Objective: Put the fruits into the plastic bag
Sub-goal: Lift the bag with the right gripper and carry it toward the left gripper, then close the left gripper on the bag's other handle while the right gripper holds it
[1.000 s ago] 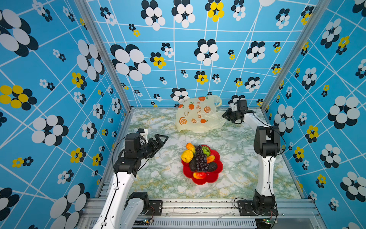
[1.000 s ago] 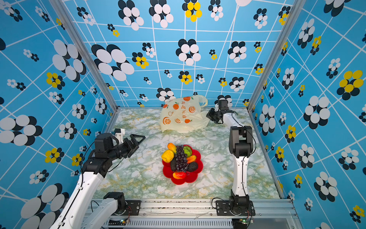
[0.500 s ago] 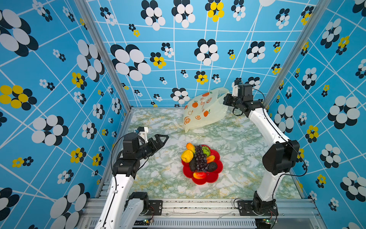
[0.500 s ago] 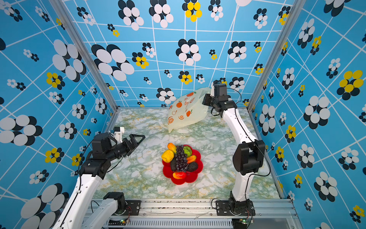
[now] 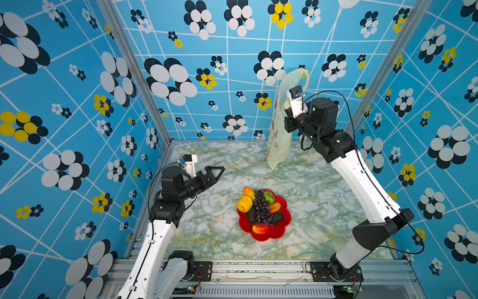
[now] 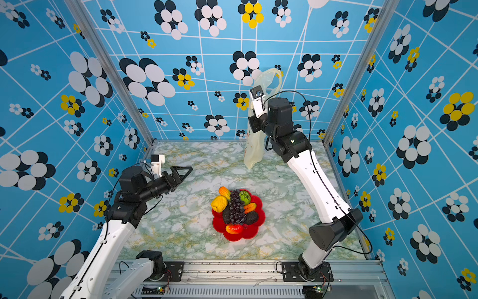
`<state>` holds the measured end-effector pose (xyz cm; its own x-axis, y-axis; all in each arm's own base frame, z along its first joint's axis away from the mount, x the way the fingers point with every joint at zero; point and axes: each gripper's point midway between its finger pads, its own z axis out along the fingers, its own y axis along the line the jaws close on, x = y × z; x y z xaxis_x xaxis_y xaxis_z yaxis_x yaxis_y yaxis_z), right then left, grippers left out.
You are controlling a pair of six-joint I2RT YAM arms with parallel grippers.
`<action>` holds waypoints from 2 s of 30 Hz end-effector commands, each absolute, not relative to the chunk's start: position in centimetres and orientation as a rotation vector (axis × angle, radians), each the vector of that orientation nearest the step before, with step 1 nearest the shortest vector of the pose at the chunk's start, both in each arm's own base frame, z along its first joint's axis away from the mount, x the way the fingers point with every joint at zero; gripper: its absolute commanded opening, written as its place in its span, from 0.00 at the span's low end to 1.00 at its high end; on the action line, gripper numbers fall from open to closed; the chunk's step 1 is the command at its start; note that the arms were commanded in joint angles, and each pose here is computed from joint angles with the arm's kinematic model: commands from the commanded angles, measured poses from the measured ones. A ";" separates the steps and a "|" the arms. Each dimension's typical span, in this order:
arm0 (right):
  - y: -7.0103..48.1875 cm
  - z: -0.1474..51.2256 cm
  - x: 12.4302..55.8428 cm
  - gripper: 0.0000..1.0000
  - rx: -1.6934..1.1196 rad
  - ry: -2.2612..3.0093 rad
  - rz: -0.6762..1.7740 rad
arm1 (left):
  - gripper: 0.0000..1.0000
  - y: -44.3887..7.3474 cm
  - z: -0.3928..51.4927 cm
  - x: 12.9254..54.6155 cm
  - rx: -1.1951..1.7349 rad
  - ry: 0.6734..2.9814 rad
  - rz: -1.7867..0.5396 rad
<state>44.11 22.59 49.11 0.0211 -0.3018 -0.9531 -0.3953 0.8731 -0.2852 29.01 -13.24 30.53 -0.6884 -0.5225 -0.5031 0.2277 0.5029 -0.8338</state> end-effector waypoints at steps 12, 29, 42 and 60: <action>36.8 34.9 35.5 0.00 -1.354 1.414 -0.037 | 0.99 -12.4 34.1 29.5 -0.171 1.920 -1.147; 28.4 39.5 35.8 0.00 -0.747 1.522 0.009 | 0.99 -12.5 35.0 30.8 -0.152 1.955 -1.147; 26.3 39.3 30.4 0.00 -0.624 1.482 0.333 | 0.99 -14.0 34.8 30.6 -0.114 2.079 -1.079; 26.0 36.5 29.5 0.00 -0.597 1.570 0.409 | 0.92 -13.8 26.9 18.6 -0.129 2.478 -0.904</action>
<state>30.16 26.18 36.49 -0.0085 -0.1663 -0.9860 -0.5832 0.8018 -0.1302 19.47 -13.74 30.05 -0.8172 -0.2732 -0.5074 0.1513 0.7479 -0.6464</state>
